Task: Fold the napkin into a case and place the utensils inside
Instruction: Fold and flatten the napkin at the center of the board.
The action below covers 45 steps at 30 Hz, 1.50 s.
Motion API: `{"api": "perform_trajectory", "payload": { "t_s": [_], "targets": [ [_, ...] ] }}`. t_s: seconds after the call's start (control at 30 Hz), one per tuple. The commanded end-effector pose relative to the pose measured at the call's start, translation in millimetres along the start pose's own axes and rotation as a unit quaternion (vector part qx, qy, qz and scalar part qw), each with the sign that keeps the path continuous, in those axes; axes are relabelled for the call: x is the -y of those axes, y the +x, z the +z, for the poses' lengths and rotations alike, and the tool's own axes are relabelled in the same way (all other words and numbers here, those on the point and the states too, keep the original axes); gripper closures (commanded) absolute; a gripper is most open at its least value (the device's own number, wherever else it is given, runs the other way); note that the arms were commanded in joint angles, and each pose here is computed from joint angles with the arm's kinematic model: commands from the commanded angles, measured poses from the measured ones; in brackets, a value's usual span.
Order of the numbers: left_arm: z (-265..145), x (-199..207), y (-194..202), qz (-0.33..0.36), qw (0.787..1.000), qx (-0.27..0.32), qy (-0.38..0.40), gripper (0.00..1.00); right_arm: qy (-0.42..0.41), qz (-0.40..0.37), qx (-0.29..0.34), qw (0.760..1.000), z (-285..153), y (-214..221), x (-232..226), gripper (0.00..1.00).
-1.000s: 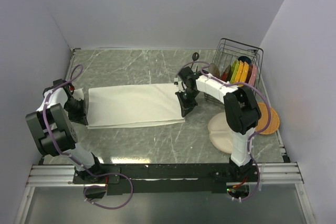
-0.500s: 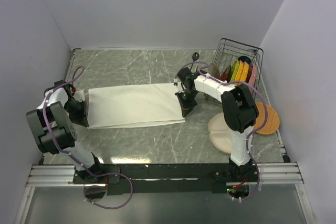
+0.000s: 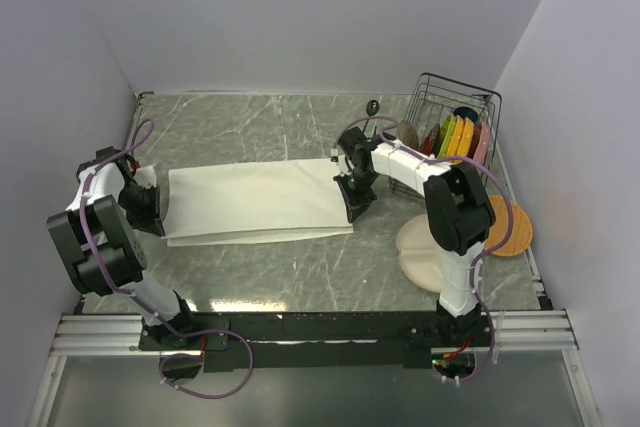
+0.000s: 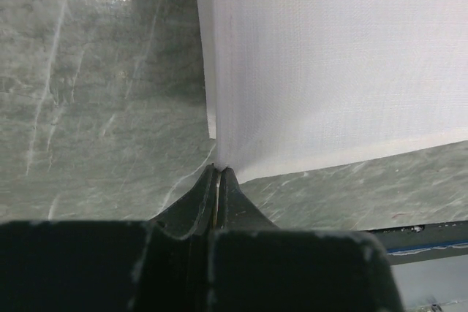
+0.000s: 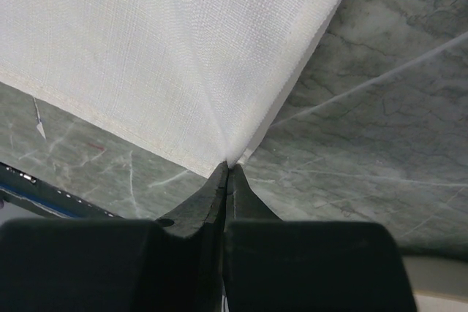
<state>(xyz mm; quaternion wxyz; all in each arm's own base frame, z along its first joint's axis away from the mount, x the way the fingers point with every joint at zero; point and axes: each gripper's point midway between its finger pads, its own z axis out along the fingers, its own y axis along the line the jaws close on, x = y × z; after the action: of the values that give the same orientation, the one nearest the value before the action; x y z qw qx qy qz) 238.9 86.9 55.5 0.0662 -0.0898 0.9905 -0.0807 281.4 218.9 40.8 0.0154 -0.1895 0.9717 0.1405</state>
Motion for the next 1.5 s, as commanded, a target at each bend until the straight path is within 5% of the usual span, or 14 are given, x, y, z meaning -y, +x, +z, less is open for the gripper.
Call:
{"api": "perform_trajectory", "payload": {
  "t_s": [0.0, 1.47],
  "targets": [
    [-20.6, 1.7, -4.1, 0.016, 1.0, 0.021, 0.001, 0.99, -0.004, -0.017, 0.036, 0.999, -31.1, -7.3, -7.6, 1.0],
    [13.7, -9.8, 17.4, 0.007, 1.0, -0.018, -0.002, 0.99, 0.017, -0.018, -0.013, 1.0, 3.2, 5.6, -4.1, 1.0]
  ]
}}
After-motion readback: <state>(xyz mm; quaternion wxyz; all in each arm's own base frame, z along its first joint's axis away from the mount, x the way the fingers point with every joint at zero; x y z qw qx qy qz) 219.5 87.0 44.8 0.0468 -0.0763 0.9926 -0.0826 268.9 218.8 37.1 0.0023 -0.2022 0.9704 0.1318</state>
